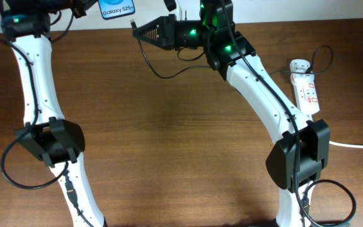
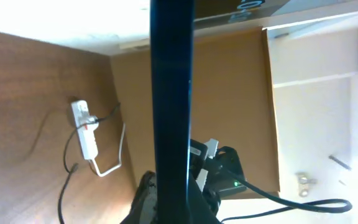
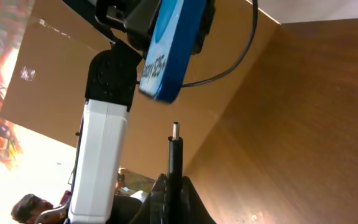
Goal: Plug charger to phone and switch on socket
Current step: 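Align the plug tip below the phone's charging port with the right gripper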
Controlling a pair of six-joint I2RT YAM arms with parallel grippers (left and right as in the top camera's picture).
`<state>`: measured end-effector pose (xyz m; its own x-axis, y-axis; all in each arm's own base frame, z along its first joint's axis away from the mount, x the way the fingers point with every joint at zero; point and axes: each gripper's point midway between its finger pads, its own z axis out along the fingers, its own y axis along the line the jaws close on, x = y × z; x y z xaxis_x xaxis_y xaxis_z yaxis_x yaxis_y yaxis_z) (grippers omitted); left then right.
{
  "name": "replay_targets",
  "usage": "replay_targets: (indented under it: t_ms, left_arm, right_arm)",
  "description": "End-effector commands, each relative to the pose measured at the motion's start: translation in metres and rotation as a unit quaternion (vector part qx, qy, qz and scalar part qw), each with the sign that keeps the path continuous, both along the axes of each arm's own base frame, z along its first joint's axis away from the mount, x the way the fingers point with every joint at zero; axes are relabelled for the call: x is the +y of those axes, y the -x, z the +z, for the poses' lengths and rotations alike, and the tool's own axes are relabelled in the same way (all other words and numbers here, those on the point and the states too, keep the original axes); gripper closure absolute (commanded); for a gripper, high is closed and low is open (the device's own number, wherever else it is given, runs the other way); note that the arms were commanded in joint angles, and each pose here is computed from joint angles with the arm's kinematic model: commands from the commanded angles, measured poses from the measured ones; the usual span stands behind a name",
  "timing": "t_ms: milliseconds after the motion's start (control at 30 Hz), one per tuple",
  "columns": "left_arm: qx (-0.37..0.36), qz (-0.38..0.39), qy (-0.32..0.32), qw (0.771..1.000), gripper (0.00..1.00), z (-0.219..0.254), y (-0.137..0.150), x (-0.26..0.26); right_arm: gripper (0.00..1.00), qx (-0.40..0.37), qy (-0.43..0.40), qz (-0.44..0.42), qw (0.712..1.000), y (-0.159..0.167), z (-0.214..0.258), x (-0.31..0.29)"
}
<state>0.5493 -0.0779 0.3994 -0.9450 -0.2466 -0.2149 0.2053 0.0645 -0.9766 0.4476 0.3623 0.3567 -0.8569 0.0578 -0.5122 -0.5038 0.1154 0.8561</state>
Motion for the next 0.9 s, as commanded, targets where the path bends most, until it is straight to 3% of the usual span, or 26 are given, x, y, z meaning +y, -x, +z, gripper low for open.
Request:
replay_targets:
  t_ms: [0, 867]
  left_arm:
    - [0.006, -0.023, 0.004, 1.000, 1.00, 0.009, 0.010, -0.013]
    - [-0.060, -0.005, -0.008, 0.998, 1.00, 0.020, 0.003, -0.015]
  right_arm:
    - [0.96, 0.000, -0.015, -0.003, 1.000, 0.005, 0.022, -0.001]
    - [0.96, 0.022, -0.042, 0.029, 0.998, 0.023, 0.038, 0.014]
